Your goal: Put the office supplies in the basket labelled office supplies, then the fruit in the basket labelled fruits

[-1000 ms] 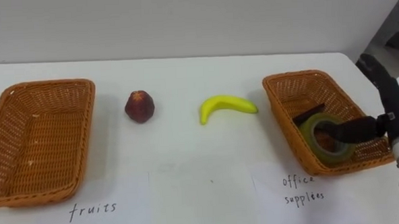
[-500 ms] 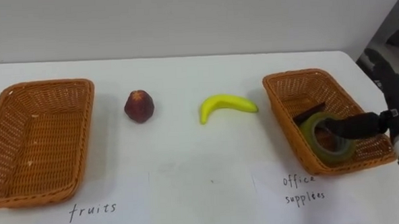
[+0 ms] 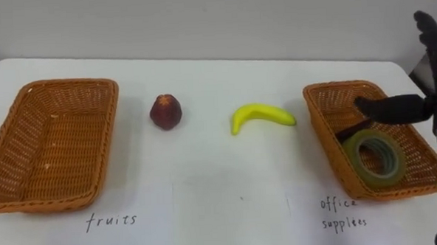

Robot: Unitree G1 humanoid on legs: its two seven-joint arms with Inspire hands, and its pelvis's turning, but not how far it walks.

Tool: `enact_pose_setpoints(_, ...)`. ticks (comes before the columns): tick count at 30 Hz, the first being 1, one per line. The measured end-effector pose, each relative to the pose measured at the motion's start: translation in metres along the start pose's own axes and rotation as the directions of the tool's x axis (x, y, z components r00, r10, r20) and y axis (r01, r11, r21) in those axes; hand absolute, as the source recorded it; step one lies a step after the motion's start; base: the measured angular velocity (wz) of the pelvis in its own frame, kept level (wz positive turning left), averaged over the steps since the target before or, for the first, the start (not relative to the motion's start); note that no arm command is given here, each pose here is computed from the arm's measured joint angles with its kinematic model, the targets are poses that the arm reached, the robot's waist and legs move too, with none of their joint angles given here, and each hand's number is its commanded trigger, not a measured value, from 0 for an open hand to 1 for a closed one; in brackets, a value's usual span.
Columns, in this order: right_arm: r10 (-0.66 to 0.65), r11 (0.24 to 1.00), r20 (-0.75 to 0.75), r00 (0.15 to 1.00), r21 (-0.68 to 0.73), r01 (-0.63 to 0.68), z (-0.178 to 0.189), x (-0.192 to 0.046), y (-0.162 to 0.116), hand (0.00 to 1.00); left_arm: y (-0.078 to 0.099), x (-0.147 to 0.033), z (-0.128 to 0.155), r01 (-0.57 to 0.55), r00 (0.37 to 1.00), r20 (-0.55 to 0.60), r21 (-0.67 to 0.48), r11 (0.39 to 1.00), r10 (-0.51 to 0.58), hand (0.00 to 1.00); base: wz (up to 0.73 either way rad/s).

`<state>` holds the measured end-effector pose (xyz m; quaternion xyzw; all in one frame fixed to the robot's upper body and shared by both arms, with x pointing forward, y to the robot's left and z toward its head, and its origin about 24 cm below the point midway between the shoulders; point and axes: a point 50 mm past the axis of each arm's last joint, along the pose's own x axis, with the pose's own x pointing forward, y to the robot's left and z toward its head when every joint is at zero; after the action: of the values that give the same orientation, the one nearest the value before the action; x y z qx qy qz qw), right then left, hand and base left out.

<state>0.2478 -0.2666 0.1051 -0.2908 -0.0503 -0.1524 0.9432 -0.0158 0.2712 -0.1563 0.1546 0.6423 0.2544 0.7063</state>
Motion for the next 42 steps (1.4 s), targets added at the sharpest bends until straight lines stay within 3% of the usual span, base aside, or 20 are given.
enact_pose_setpoints(15, 0.068, 0.993, 0.082, 0.994, 0.089, -0.075, 0.023, 0.012, 0.021, 0.0, -0.002, 0.0, 0.01, 0.028, 0.999, 0.035, 0.0, 1.0, -0.028, 0.0, 0.07)
enact_pose_setpoints(20, 0.125, 0.985, 0.121, 0.985, 0.102, -0.137, 0.033, 0.016, 0.031, 0.0, -0.002, 0.0, 0.011, 0.035, 0.998, 0.043, 0.086, 0.996, -0.039, 0.0, 0.12)
enact_pose_setpoints(26, 0.192, 0.967, 0.125, 0.973, 0.146, -0.21, 0.034, 0.016, 0.04, 0.0, 0.002, 0.0, 0.008, 0.027, 0.999, 0.038, 0.095, 0.995, -0.031, 0.0, 0.07)
enact_pose_setpoints(42, 0.33, 0.935, 0.106, 0.938, 0.097, -0.34, 0.028, 0.017, 0.047, 0.0, 0.008, 0.001, 0.009, 0.045, 0.997, 0.055, 0.089, 0.995, -0.05, 0.0, 0.04)
